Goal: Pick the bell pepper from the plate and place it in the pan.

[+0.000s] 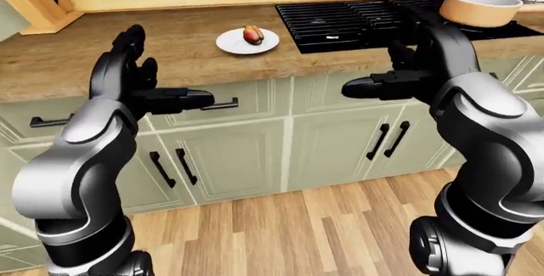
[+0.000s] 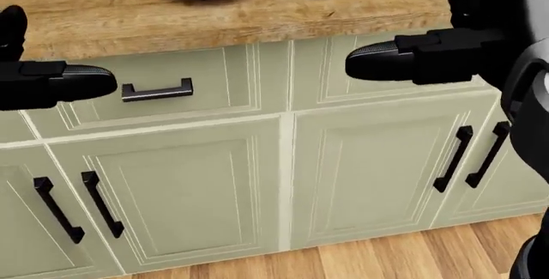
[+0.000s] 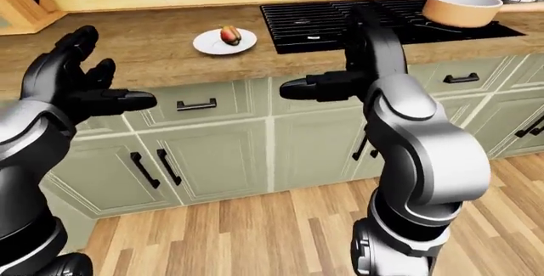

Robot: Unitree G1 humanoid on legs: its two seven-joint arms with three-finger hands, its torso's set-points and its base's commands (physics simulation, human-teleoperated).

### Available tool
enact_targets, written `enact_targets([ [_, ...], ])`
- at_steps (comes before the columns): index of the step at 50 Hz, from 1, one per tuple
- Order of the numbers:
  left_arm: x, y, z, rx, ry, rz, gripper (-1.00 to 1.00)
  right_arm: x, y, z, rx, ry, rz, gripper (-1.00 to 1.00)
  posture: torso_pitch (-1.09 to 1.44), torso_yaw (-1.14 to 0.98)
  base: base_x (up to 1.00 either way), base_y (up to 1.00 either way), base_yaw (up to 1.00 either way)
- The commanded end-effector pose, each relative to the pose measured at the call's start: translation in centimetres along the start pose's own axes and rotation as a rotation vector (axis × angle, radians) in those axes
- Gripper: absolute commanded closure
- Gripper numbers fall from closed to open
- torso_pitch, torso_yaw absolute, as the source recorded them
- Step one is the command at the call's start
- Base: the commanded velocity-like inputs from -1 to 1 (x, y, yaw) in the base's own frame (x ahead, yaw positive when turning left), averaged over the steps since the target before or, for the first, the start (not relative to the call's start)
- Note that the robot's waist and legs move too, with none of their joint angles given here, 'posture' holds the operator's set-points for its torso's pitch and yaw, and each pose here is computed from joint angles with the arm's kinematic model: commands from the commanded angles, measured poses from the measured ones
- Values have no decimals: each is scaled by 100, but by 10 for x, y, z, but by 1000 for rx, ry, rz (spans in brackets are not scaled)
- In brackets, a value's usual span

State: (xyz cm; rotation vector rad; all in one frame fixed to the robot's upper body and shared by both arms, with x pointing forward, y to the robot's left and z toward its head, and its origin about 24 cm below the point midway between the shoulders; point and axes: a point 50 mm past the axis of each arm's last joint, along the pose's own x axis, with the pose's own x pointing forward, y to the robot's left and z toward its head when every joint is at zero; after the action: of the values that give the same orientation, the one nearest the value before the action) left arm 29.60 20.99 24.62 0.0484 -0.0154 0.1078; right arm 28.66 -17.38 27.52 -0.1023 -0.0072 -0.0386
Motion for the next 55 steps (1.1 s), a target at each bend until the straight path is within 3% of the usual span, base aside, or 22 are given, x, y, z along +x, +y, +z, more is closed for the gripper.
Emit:
enact_targets([
  [1, -5, 1, 19, 2, -107, 3, -100, -4, -2, 14, -1, -83, -14, -100, 0, 0, 5, 0, 0],
  [55, -4, -4, 14, 1, -99, -7, -100, -5, 0, 10, 4, -82, -10, -100, 0, 0, 19, 0, 0],
])
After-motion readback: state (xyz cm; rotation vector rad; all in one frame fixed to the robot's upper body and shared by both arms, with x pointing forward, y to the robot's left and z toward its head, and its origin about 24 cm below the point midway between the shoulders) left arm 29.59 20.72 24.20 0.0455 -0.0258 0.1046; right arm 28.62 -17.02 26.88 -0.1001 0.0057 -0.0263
